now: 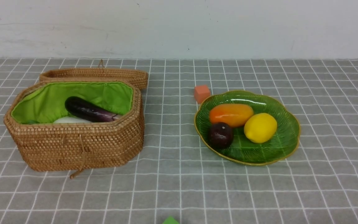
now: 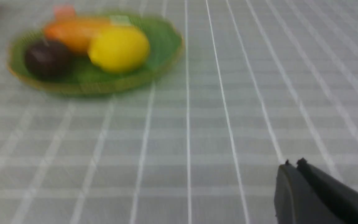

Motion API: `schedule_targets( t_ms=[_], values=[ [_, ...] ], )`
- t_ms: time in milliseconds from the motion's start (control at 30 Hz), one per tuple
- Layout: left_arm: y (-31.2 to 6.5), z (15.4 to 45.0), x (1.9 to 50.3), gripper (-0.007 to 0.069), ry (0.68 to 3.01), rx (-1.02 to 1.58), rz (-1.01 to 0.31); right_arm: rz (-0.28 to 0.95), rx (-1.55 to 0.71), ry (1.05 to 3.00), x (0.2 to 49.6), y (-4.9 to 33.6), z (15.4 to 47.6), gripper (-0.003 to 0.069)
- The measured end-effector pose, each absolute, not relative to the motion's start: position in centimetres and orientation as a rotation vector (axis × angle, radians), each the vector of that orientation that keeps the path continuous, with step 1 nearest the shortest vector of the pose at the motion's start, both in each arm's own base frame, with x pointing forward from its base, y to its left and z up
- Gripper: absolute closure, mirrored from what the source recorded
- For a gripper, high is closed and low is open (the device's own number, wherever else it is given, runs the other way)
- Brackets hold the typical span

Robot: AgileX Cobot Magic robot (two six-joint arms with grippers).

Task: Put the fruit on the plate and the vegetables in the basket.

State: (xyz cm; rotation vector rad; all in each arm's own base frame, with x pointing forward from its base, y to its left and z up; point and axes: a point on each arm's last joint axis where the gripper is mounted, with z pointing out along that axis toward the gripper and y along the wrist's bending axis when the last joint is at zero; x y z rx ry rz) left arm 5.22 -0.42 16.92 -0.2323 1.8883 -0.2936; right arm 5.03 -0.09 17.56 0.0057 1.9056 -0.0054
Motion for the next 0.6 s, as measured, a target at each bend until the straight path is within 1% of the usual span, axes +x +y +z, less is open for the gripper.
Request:
schedule_targets(
  t_ms=[133,600],
  values=[
    [-0.42,16.92,5.22,0.0386,1.887,-0.232,-0.293,-0.014,0.008,1.870,5.22,-0.12,17.42,0.0654],
    [-0.42,16.92,5.22,0.0386,1.888,-0.232,-0.293,-0.021,0.013,1.863,5.24,-0.16,17.45,0.0641]
  ],
)
